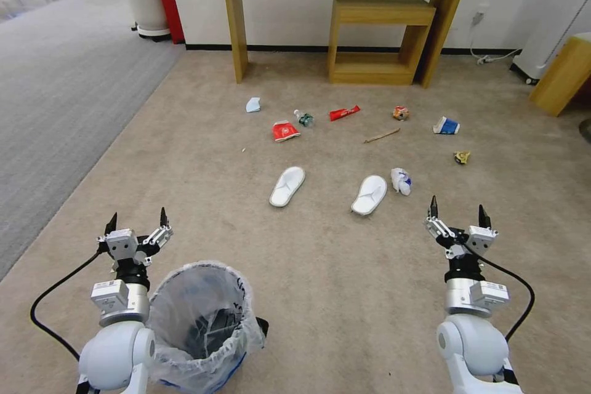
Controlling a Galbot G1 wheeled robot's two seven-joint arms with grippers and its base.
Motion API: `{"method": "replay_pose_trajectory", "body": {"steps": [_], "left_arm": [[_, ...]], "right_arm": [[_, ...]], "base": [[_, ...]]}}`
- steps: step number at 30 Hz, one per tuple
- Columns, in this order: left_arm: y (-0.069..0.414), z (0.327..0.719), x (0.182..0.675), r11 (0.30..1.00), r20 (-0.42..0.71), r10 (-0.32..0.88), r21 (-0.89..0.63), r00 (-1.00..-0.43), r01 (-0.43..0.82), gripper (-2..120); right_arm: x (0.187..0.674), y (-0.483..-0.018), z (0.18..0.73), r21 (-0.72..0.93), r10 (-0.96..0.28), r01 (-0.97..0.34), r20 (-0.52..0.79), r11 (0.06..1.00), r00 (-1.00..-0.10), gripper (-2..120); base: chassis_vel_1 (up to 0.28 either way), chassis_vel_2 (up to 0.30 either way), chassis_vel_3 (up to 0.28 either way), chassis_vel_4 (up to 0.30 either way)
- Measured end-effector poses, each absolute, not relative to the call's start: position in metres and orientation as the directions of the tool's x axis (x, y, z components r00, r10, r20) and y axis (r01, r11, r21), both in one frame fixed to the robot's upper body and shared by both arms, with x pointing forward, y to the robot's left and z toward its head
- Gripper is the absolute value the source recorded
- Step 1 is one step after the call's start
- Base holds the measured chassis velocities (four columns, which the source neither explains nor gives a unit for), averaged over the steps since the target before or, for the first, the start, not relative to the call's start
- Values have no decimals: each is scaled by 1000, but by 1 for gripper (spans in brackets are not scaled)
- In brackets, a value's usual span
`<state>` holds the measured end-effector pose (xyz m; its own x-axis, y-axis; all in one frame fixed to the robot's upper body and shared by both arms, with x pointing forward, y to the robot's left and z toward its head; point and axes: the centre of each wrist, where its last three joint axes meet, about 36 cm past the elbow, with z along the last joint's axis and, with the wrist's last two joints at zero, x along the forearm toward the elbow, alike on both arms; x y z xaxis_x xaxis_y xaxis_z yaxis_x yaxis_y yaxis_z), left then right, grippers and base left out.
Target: Pick up the trash bin and place the garbage on the floor into it.
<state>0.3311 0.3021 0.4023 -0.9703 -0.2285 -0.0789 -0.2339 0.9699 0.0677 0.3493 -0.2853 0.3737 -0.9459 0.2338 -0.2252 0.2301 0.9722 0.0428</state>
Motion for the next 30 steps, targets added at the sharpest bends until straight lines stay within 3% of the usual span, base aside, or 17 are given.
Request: {"method": "replay_pose_trajectory", "body": {"steps": [10,25,30], "left_arm": [[298,403,328,970,-14,-227,80,-974,-228,100],[288,442,310,956,240,-291,48,-926,-288,100],[295,440,310,953,331,-303,117,-894,-279,100]], "right_arm": [[349,-290,374,46,247,242,-226,969,-942,100],[348,-299,377,21,249,251,-210,968,-945,100],[347,-301,377,20,253,255,-207,967,-945,100]], "base": [[40,45,-38,-52],[0,0,0,0],[0,0,0,0]]}}
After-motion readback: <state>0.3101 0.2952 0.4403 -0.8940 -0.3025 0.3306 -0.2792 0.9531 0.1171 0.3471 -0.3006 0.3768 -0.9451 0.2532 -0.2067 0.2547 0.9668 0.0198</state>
